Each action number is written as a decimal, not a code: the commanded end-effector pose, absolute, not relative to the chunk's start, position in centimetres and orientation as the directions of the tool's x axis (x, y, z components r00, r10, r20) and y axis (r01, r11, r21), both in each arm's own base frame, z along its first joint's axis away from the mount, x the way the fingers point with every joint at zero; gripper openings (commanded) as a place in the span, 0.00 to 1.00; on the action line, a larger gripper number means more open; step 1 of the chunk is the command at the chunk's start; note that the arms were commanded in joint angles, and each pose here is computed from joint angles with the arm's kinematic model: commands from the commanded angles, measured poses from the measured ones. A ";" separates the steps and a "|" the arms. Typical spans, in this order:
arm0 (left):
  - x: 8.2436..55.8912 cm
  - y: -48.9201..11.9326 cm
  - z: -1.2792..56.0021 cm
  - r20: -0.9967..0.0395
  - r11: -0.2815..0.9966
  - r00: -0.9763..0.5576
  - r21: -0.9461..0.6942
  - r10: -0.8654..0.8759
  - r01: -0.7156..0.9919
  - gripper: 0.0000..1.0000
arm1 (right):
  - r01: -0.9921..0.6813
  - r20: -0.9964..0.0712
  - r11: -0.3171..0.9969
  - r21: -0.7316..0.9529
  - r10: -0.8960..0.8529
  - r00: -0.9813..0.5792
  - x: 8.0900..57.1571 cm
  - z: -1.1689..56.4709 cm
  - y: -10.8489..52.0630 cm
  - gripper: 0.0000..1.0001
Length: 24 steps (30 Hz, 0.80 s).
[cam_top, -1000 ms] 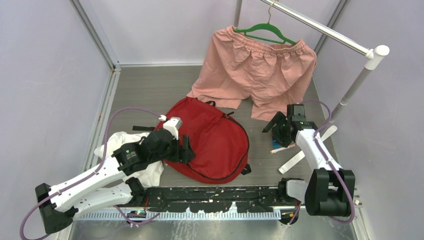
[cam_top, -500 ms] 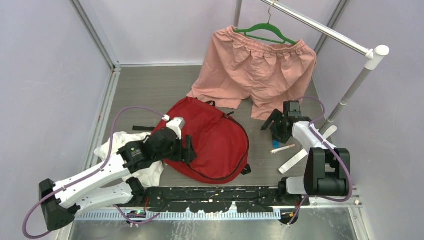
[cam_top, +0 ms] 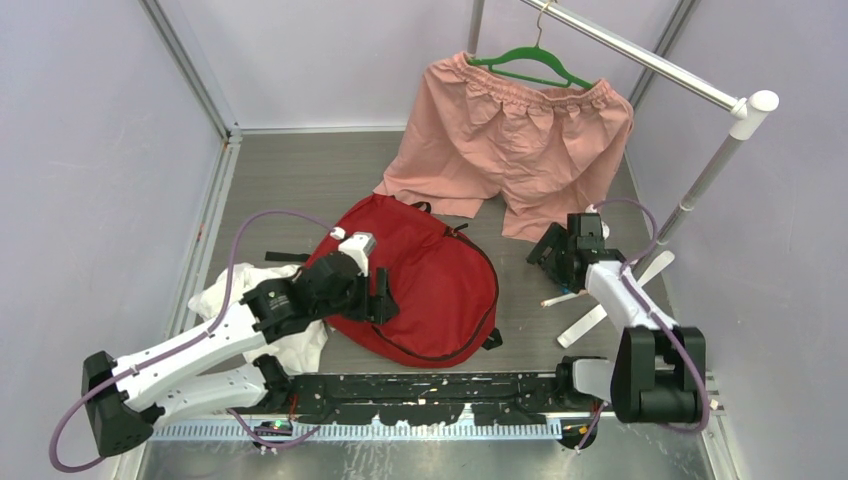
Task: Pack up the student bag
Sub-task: Pick up the stationery from the center of the board.
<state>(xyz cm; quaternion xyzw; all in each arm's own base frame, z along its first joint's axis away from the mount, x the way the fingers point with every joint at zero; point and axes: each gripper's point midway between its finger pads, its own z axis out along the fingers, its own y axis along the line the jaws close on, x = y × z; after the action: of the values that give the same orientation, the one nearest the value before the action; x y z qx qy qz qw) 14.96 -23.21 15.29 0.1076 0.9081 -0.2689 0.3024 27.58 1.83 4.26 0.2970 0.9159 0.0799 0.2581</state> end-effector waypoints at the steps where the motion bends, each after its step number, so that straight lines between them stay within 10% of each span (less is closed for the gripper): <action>1: 15.6 -23.8 19.0 -0.671 0.791 -0.740 -0.470 -0.032 0.392 0.70 | 0.494 -0.565 0.806 0.326 0.585 -0.581 29.4 7.4 0.5 0.90; 24: 14.5 -20.6 21.2 -0.724 0.788 -0.686 -0.462 -0.071 0.407 0.73 | 0.488 -0.424 0.786 0.379 0.616 -0.664 31.2 4.6 2.9 0.97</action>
<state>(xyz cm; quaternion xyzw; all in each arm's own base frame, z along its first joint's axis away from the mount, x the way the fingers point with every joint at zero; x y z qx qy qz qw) 13.98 -20.61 19.60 0.1019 0.8747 -0.3048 0.3628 30.29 0.92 2.79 0.3190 0.9073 0.0591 0.2673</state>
